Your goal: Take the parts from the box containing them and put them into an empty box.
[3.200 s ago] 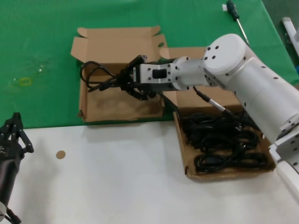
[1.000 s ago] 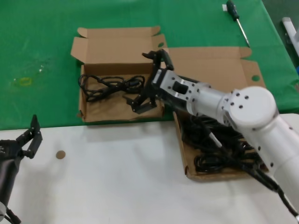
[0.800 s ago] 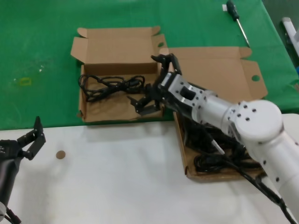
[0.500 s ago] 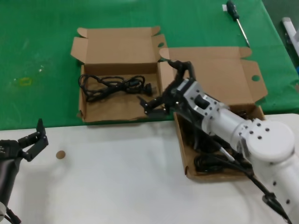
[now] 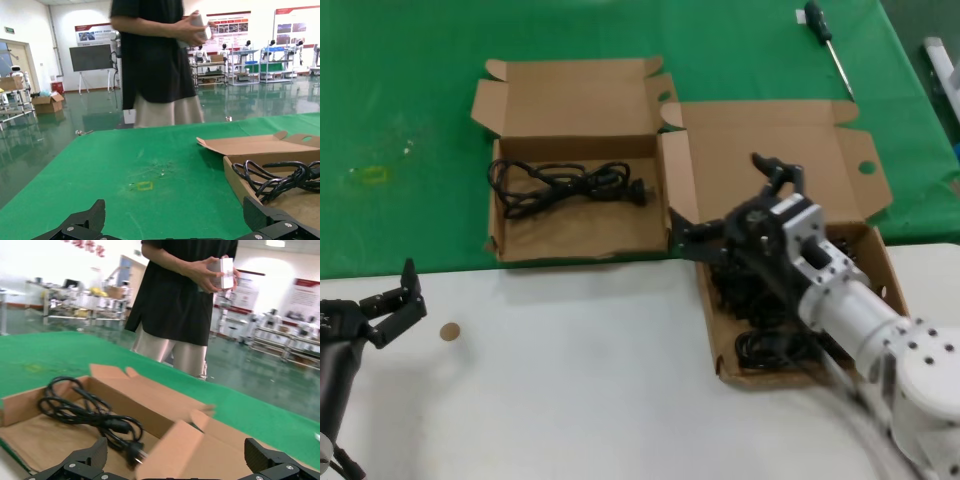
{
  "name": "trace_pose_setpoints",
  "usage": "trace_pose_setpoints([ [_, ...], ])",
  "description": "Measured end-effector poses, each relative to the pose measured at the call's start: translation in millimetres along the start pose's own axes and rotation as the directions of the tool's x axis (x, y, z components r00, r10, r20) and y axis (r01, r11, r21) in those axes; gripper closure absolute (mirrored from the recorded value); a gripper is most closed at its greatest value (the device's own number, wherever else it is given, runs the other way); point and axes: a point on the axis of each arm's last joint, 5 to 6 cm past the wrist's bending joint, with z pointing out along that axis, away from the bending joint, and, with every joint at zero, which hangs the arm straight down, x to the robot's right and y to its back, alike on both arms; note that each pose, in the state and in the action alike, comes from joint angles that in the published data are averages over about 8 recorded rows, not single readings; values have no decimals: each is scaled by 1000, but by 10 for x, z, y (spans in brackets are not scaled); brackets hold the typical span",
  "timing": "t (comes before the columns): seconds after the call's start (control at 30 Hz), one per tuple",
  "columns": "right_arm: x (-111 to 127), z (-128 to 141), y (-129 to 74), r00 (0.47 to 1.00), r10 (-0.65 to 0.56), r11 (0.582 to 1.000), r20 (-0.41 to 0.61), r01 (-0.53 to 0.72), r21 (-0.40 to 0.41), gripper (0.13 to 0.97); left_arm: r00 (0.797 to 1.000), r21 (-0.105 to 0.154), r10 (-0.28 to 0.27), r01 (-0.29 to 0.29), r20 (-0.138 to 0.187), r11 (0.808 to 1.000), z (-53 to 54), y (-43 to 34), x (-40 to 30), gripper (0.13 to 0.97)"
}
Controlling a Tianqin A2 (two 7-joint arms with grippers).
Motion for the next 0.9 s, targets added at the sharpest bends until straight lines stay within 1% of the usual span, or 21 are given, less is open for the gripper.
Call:
trace_pose_setpoints([
  [0.3,34,-385,134,987,110,994,-118,-112,-12,130,1000,0,0,0,0,1000,0,0,0,132],
  [0.6,76,-765,223,953,197,979,-230,-205,-14,130,1000,0,0,0,0,1000,0,0,0,132],
  [0.73,86,-844,234,944,213,975,-253,-224,-12,130,1000,0,0,0,0,1000,0,0,0,132],
  [0.9,88,-857,236,942,216,974,-257,-226,-12,130,1000,0,0,0,0,1000,0,0,0,132],
])
